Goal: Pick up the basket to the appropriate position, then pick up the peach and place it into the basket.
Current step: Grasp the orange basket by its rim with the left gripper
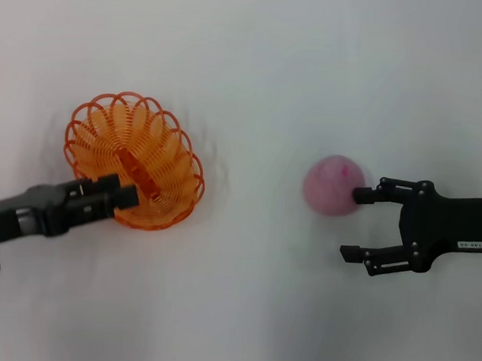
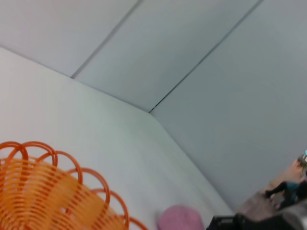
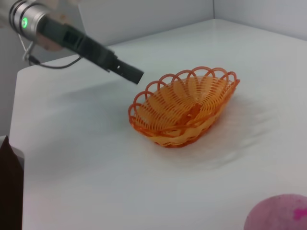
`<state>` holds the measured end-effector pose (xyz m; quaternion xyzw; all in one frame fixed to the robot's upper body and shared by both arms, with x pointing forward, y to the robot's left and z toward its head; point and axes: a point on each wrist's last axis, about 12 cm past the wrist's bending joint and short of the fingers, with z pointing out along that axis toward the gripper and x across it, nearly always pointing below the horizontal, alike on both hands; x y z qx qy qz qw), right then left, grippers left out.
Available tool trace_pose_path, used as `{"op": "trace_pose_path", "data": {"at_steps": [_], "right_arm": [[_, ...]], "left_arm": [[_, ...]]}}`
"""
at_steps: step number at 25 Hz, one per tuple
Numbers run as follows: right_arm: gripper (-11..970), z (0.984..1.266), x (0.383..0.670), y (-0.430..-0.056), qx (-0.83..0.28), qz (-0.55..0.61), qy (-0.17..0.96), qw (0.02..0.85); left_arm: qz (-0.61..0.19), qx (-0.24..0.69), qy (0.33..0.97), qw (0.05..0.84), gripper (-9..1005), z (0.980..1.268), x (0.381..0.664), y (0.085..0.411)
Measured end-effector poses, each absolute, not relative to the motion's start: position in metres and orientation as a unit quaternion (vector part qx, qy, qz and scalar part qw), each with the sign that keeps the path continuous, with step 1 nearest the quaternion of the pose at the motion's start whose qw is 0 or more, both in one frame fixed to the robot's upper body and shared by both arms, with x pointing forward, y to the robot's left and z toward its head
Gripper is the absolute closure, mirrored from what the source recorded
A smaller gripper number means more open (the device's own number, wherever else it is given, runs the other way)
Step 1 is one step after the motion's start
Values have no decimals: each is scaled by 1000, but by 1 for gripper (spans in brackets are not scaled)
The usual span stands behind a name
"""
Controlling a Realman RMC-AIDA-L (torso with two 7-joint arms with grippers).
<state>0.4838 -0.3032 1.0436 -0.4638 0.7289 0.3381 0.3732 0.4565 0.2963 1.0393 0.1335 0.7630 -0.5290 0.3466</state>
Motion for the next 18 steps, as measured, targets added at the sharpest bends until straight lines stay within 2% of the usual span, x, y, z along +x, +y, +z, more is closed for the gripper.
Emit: {"op": "trace_pose_path", "data": {"at_steps": [11,18], "right_arm": [[14,1045,488,-298,-473,342,729,358],[14,1047,493,-300,-476,337,731,356]], "left_arm": [[-504,-1,799,329,261,1071,495,332],[-423,-20,845,327,261,1091,525,342]]}}
